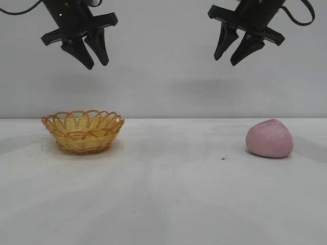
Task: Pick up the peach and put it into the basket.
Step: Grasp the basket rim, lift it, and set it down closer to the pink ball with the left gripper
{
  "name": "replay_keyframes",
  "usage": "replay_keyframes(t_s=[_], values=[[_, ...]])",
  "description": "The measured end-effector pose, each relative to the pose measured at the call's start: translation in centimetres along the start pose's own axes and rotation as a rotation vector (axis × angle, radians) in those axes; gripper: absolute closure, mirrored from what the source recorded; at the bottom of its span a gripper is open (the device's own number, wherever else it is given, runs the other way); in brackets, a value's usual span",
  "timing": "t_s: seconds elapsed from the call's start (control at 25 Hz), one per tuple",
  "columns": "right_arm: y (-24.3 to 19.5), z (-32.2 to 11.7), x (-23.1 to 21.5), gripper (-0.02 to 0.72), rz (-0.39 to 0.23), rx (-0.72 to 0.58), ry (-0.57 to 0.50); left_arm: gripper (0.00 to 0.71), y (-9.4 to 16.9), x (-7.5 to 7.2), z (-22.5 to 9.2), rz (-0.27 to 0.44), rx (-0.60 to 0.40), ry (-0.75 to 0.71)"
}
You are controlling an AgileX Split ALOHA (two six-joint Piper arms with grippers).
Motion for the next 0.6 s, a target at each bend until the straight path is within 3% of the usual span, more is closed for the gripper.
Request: replay_keyframes(t_s=[0.44,0.6], values=[[0.0,-0.08,0.05,0.37,0.004,0.007,0.0,0.469,0.0,0.03,-0.02,0.003,0.002,-0.001],[0.01,-0.38,0.16,0.37,0.013,0.031,0.005,0.469,0.02,0.5,-0.33,0.041,0.028,-0.042]])
Point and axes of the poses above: a point on each arm's last joint axis where the gripper is mounted, y pointing back along that axis away from the gripper, x along the wrist's bending axis when the last joint is at zero, z = x × y, the point moved 3 cm from there along -y, pointing out along that axis toward the gripper, and after that the axes turned 9 degrees about y, right-handed, at the moved point
